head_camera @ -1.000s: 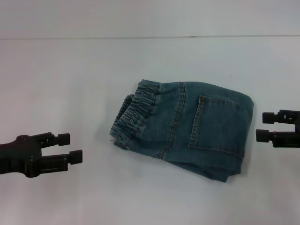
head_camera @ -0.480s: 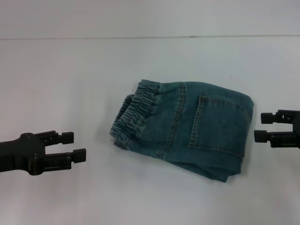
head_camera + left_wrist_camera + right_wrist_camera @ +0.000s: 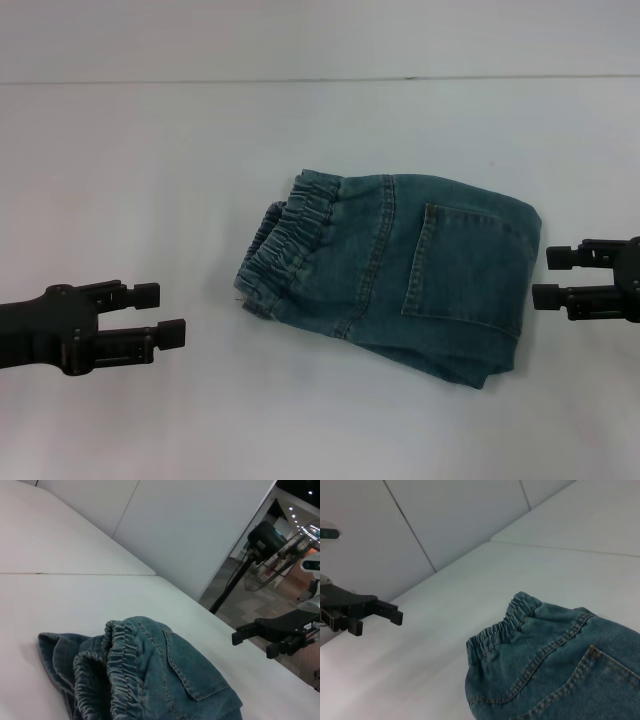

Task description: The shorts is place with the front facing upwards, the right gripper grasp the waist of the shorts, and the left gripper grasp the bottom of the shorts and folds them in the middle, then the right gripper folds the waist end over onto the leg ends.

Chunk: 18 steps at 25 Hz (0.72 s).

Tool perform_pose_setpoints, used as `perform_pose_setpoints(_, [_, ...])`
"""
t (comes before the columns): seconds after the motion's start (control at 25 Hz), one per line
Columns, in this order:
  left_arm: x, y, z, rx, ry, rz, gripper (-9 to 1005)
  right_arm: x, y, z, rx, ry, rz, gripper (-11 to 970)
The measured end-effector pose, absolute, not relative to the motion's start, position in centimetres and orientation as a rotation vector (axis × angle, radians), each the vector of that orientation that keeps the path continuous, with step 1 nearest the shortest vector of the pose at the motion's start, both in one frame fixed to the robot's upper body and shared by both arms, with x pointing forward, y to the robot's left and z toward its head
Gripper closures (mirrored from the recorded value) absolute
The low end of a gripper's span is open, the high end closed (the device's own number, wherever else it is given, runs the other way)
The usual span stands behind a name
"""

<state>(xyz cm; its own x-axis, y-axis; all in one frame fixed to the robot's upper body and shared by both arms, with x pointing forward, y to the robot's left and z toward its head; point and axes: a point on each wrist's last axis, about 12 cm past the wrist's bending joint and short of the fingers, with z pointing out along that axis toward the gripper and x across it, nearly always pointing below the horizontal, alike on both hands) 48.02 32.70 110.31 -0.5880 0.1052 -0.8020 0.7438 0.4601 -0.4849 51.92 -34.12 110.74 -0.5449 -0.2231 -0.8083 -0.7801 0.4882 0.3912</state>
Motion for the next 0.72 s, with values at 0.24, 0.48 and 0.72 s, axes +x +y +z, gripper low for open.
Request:
perform_pose_setpoints(0.24, [48.07,32.62,110.33,0.707,1.993,-1.142,166,52.1,-34.03,110.86,-0.828,2.028,1.013,133])
perform_pose_setpoints(0.48, [48.16,32.42,110.34,0.709,2.002,-1.156,166,52.29,-33.9,110.98,-0.834,2.024,1.013,133])
perform_pose_setpoints(0.72, [48.16,32.39,110.34,0.705,2.006,-1.161,166,52.32,-33.8,110.98,-0.841,2.024,1.014,133])
